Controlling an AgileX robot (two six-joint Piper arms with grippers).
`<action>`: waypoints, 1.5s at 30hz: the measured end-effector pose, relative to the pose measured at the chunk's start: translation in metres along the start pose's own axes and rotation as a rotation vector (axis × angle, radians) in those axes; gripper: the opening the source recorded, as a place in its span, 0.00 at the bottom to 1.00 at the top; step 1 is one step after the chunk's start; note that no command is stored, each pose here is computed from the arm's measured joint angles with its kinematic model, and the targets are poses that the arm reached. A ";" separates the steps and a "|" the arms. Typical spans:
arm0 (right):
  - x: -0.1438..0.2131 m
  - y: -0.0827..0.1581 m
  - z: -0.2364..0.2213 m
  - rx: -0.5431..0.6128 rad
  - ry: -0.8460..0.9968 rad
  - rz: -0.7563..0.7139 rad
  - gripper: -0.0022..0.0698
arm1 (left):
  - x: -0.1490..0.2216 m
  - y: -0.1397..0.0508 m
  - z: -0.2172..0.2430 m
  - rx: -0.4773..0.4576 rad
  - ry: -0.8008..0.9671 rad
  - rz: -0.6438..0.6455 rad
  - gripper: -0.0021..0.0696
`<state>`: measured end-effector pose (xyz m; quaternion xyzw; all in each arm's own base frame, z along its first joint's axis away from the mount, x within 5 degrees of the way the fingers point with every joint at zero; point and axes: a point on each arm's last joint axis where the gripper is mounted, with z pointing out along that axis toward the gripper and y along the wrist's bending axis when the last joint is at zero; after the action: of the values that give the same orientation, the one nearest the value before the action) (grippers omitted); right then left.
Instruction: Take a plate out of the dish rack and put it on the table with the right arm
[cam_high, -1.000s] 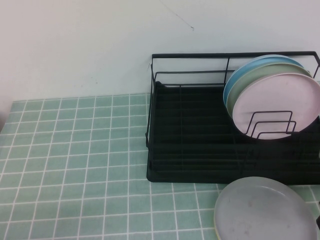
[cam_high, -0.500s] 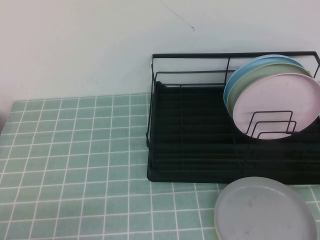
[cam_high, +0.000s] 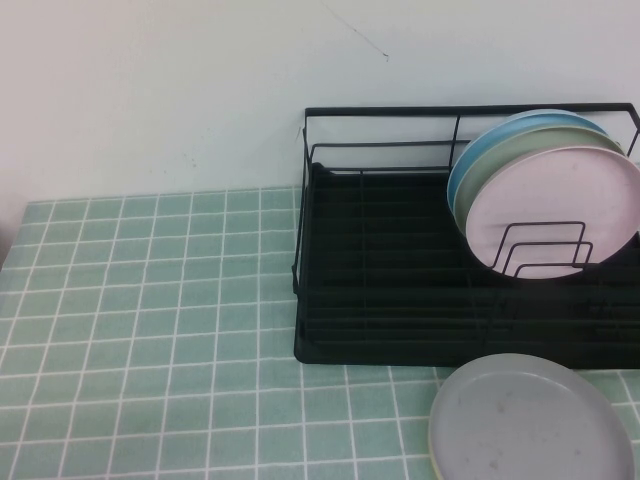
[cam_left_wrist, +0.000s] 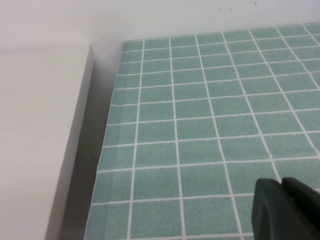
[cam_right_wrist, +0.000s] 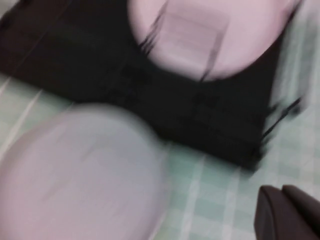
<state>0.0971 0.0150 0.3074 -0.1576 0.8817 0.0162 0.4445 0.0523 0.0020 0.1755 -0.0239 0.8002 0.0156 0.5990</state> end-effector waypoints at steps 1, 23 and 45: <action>0.007 0.000 0.002 0.040 -0.060 -0.005 0.03 | 0.000 0.000 0.000 0.000 0.000 0.000 0.02; 0.136 0.018 0.046 0.219 -0.297 0.063 0.03 | 0.000 0.000 0.000 0.000 0.000 0.000 0.02; 0.136 0.018 0.046 0.218 -0.292 0.068 0.03 | 0.000 0.000 0.000 0.000 0.000 0.000 0.02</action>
<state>0.0518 0.0042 0.1702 -0.0746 0.8093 -0.0416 0.5812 0.0523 0.0020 0.1755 -0.0239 0.8002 0.0156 0.5990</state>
